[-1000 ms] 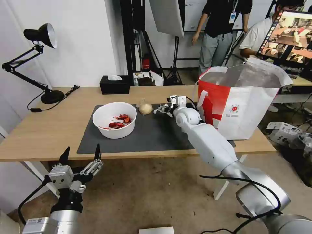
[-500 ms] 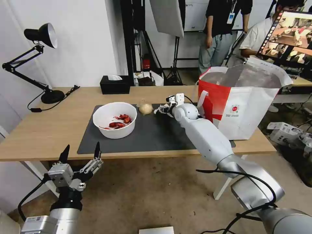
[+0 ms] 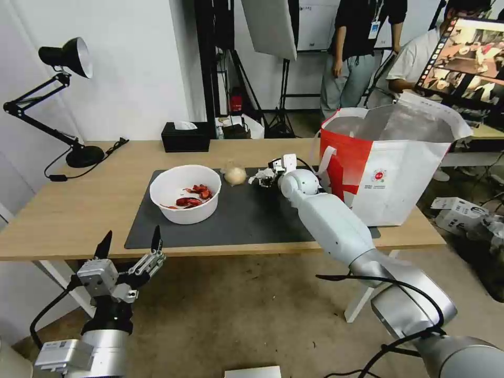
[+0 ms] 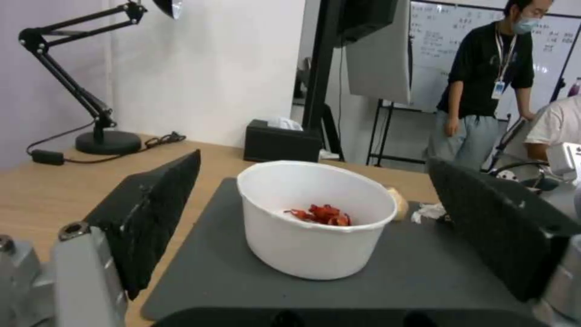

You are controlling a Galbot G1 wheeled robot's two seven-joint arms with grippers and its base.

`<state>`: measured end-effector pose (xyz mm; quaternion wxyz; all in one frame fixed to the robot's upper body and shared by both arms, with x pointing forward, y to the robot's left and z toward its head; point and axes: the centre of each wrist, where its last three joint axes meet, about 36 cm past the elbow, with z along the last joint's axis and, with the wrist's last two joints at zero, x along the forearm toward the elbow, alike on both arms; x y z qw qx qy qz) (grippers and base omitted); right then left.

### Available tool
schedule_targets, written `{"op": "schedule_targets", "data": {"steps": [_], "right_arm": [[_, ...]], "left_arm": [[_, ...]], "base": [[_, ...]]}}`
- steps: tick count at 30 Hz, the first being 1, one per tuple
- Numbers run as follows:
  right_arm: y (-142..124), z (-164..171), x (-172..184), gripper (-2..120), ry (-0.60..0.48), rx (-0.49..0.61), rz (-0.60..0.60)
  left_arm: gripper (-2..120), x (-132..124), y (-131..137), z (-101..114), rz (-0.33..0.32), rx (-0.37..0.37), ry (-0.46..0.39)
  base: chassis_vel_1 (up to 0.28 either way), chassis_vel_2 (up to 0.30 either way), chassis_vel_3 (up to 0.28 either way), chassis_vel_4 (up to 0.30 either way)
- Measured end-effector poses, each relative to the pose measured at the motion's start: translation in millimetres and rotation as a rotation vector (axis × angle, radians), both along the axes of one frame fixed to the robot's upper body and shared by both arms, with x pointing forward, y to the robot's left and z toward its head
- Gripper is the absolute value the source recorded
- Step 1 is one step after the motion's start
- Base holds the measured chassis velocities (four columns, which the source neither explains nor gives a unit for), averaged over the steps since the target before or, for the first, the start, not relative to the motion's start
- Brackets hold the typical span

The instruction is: Pick up the trash from the table and place it into the takeout bag.

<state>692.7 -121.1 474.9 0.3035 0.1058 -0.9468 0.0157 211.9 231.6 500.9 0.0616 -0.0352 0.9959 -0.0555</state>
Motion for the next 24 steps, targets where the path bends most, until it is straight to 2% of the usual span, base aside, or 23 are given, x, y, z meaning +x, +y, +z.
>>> {"op": "schedule_targets", "data": {"steps": [2,5,6,9,10,14,17,18,19,20,22,24], "right_arm": [[-1,-1,0,46,0.0,-0.001,-0.002],[-1,-1,-1,31,-0.006,-0.003,-0.006],[-1,-1,-1,31,-0.006,-0.003,-0.006],[0,0,-1,15,-0.01,-0.003,-0.006],[0,0,-1,15,-0.01,-0.003,-0.006],[1,2,-2,2,-0.015,-0.005,-0.009],[1,3,-2,0,-0.021,-0.006,-0.01],[2,8,-3,0,-0.036,-0.007,-0.012],[1,24,-8,0,-0.096,-0.01,-0.004],[1,24,-8,0,-0.096,-0.01,-0.004],[4,87,-24,0,-0.264,-0.007,0.058],[5,96,-25,0,-0.284,-0.005,0.064]], "left_arm": [[100,0,0,0,0.0,-0.001,0.0],[100,0,-1,0,0.0,-0.002,0.0],[100,0,-1,0,0.0,-0.002,0.0],[100,0,0,0,0.001,-0.002,0.0],[100,0,0,0,0.001,-0.002,0.0],[100,0,0,0,0.001,-0.002,-0.001],[100,0,0,0,0.001,-0.002,0.0],[100,0,0,0,0.002,-0.002,0.001],[100,-1,-1,-1,0.003,-0.006,0.005],[100,-1,-1,-1,0.003,-0.006,0.005],[100,-2,-3,-1,0.0,-0.01,0.011],[100,-2,-3,-2,0.0,-0.01,0.012]], "base": [[0.0,0.0,0.0,0.0],[0.0,0.0,0.0,0.0],[0.0,0.0,0.0,0.0],[0.0,0.0,0.0,0.0],[0.0,0.0,0.0,0.0],[0.0,0.0,0.0,0.0],[0.0,0.0,0.0,0.0],[0.0,0.0,0.0,0.0],[0.0,0.0,0.0,0.0],[0.0,0.0,0.0,0.0],[0.0,0.0,0.0,0.0],[0.0,0.0,0.0,0.0]]}}
